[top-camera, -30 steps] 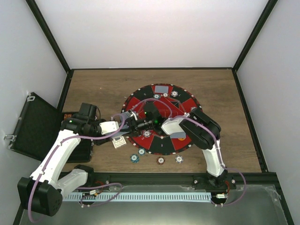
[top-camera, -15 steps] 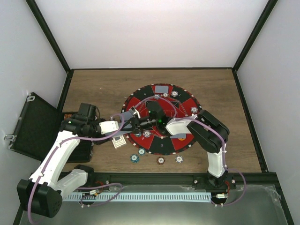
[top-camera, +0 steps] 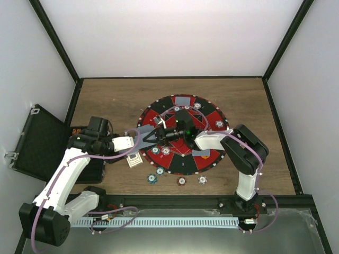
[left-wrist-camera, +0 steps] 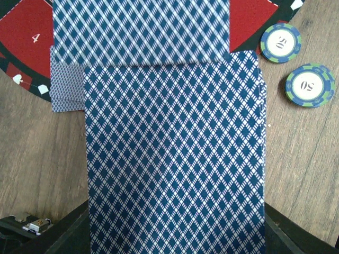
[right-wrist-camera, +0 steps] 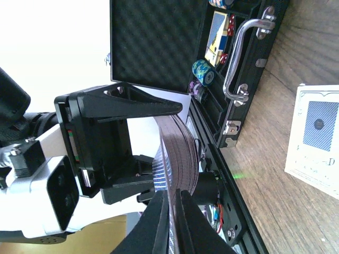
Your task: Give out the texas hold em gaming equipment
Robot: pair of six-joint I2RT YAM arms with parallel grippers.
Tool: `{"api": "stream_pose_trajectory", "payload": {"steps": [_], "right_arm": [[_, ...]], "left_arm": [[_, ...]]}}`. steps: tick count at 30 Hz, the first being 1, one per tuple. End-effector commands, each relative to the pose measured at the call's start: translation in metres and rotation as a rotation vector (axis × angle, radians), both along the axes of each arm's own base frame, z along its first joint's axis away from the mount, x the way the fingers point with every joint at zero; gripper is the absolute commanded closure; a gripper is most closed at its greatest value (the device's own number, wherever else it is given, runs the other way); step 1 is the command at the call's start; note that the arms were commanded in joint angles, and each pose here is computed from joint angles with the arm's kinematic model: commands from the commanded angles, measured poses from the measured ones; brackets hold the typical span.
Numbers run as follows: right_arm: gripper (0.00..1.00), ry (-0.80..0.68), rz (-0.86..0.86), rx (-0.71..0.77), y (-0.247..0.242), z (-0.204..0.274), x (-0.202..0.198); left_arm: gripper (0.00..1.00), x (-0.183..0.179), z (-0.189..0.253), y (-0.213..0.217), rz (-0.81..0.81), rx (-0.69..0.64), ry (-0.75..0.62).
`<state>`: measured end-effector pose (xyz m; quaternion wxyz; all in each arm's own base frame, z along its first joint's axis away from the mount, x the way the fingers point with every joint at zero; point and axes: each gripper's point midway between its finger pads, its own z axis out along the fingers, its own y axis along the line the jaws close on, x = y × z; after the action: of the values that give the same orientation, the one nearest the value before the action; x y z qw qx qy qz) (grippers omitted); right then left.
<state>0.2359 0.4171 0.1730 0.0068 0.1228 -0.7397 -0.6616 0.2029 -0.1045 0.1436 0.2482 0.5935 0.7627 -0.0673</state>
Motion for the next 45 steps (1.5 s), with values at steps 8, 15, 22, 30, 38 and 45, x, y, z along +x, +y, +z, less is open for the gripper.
{"api": "stream_pose_trajectory", "payload": {"steps": [8, 15, 22, 30, 38, 45], "right_arm": [[0.99, -0.044, -0.097, -0.016, -0.05, 0.009, 0.071], [0.99, -0.038, -0.236, -0.109, -0.095, -0.025, 0.188], [0.97, 0.012, -0.382, -0.216, -0.14, -0.08, 0.299], [0.86, 0.045, -0.467, -0.26, -0.163, -0.111, 0.34], [0.65, 0.008, -0.502, -0.335, -0.181, -0.102, 0.339], [0.49, -0.08, -0.551, -0.458, -0.199, -0.074, 0.328]], "left_arm": [[0.76, 0.002, 0.004, -0.001, -0.012, -0.008, -0.03], [0.76, 0.002, 0.005, -0.001, -0.014, -0.008, -0.025], [0.76, 0.002, 0.007, -0.002, -0.009, -0.015, -0.02], [0.76, -0.002, 0.006, 0.0, -0.013, -0.004, -0.016], [0.76, -0.002, 0.007, -0.003, -0.014, -0.021, -0.006], [0.76, -0.002, 0.01, -0.004, -0.005, -0.035, 0.002]]}}
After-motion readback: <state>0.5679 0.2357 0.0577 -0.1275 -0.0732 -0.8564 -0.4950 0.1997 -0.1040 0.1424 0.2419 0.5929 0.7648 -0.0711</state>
